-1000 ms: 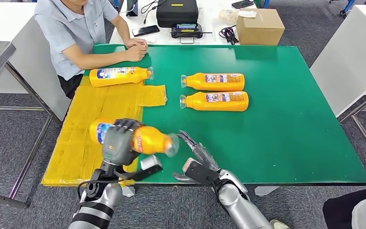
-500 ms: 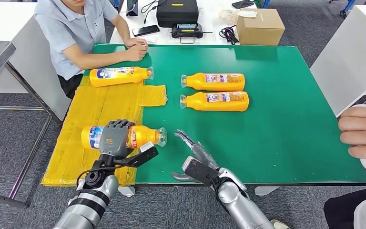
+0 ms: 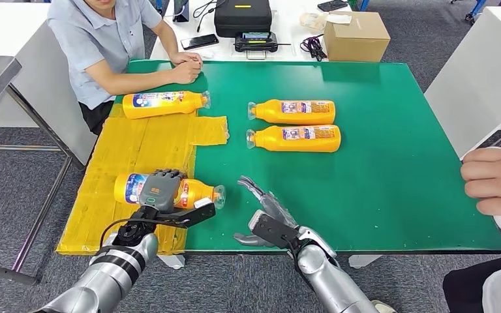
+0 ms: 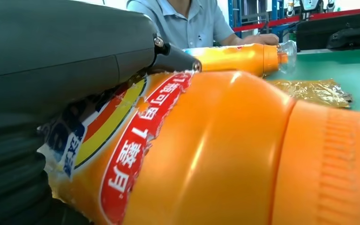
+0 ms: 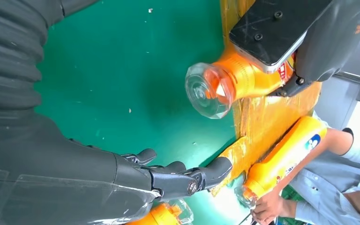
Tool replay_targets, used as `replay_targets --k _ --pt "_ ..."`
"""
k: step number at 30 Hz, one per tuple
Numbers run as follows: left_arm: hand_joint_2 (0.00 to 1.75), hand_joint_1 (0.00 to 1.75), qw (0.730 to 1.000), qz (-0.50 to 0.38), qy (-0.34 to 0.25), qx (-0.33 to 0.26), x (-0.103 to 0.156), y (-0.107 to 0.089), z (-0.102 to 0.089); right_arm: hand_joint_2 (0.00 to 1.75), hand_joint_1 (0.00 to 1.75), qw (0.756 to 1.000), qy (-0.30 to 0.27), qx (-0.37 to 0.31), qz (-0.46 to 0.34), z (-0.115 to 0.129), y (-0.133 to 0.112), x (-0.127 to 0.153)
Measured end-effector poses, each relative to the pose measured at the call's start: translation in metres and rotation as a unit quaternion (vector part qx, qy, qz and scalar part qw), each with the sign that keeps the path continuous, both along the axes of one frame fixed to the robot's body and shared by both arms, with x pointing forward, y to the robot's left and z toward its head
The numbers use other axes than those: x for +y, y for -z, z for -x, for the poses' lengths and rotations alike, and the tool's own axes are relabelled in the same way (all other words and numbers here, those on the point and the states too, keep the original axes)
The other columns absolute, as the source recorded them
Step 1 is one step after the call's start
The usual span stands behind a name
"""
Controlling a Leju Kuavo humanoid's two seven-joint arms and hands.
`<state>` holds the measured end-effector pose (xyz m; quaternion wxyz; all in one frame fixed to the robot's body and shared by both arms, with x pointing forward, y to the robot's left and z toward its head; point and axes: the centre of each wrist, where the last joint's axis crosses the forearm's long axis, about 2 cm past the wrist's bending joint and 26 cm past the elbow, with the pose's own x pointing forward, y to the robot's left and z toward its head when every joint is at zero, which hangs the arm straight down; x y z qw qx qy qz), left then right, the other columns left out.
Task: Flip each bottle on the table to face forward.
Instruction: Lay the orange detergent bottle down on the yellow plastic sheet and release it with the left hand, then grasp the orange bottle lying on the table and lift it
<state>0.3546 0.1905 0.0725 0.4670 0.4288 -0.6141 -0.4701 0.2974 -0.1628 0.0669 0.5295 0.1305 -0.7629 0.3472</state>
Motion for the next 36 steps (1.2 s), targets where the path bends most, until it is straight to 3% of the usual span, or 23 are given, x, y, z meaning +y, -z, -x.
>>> replay_targets --k 20,36 --pt "1.75 0.00 0.994 -0.006 0.029 0.106 -0.001 -0.010 -0.017 1.75 0.00 1.000 0.002 -0.003 0.005 0.000 0.000 0.000" --pt "1.75 0.00 0.994 -0.010 0.071 0.079 -0.014 -0.008 -0.009 1.75 0.00 1.000 0.007 -0.007 0.016 0.002 0.003 -0.003"
